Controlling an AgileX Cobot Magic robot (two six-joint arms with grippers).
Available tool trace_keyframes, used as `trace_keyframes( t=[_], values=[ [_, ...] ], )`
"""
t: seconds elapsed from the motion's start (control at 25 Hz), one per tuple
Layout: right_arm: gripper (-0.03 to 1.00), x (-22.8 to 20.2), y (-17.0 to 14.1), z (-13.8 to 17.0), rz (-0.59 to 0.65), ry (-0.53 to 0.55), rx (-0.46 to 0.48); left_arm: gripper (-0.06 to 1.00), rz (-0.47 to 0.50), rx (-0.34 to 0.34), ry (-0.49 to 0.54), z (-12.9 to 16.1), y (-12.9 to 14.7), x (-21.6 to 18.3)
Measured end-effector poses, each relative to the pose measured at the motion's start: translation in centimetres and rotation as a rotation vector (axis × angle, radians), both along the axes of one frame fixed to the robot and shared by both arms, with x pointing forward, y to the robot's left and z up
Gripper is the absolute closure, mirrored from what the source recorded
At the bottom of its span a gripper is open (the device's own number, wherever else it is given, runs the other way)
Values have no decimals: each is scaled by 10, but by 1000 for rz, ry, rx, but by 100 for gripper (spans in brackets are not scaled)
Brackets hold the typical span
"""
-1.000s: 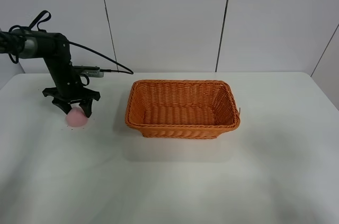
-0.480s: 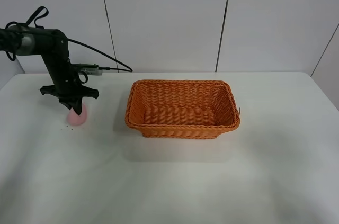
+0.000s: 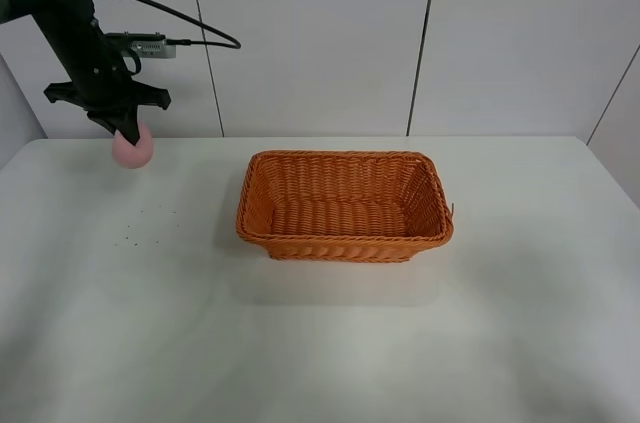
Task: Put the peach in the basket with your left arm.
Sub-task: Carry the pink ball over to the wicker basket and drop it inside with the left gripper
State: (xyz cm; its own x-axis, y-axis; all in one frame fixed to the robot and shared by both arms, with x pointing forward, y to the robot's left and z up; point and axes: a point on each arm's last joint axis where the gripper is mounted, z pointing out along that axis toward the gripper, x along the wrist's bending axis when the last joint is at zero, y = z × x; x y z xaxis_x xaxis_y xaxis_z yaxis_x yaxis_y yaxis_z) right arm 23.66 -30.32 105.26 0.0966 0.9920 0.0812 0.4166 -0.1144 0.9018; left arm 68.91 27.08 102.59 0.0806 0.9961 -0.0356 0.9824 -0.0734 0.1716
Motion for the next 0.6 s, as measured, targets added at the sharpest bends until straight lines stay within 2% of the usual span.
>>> trace_keyframes(
  t=[0.12,0.24,0.36,0.6],
  values=[
    [27,0,0,0,0,0,0,83,-15,-2,-27,7,-7,2],
    [27,0,0,0,0,0,0,83,-59,-3,-32,9,-27,0],
    [27,0,0,0,0,0,0,83,-129,-12,-31,9,-60,-5],
    [27,0,0,0,0,0,0,83,-307,-48,-19,7,-143,-30]
  ],
)
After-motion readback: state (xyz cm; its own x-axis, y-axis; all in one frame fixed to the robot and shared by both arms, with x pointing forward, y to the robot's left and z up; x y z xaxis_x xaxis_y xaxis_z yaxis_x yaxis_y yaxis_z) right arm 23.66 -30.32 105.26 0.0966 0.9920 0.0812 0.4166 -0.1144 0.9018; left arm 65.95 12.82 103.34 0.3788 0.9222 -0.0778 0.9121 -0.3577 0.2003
